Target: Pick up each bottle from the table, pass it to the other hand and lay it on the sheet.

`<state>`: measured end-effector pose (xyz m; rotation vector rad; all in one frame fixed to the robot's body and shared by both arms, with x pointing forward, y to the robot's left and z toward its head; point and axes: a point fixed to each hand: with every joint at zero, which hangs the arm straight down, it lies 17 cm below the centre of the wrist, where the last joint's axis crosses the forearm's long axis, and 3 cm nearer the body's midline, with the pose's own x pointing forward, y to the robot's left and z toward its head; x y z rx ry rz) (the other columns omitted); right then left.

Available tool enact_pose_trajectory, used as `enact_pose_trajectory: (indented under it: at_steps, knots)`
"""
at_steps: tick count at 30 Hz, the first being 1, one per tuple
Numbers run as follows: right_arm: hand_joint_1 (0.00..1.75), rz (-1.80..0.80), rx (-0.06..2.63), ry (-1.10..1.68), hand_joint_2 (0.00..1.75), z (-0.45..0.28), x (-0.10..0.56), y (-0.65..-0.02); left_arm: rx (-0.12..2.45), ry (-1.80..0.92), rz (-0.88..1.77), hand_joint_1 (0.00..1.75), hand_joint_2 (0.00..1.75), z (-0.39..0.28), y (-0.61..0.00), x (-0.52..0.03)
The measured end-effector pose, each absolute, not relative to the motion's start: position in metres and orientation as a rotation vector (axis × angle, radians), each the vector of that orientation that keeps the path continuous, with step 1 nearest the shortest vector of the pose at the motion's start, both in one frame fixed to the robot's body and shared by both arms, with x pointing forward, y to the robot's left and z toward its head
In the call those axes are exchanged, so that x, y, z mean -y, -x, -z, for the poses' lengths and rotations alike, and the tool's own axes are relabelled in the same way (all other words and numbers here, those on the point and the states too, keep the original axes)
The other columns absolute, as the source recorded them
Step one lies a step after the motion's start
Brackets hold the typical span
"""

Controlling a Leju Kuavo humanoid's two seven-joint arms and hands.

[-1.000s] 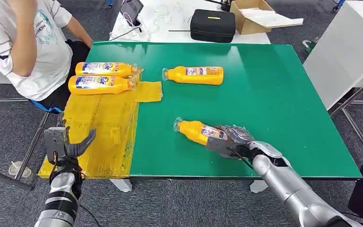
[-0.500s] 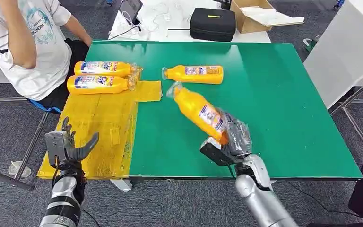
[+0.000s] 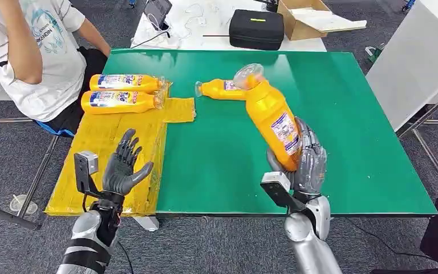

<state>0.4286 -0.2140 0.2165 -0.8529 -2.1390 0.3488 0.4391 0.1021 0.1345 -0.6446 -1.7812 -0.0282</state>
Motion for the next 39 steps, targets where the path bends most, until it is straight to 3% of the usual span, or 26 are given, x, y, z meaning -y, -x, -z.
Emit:
enact_pose_trajectory:
  at_steps: [13, 30, 39]
  knots:
    - [1.75, -0.621, 2.074, 0.575, 1.75, -0.142, 0.085, -0.419, 1.754, 0.969, 0.261, 0.00, 1.75, -0.168, -0.383, -0.018]
    - [1.75, -0.773, 2.123, 0.555, 1.75, -0.145, 0.021, -0.409, 1.654, 0.963, 0.246, 0.00, 1.75, -0.145, -0.394, -0.014]
    - [1.75, -0.842, 2.115, 0.519, 1.75, -0.133, -0.002, -0.399, 1.587, 0.997, 0.117, 0.00, 1.75, -0.134, -0.401, -0.019]
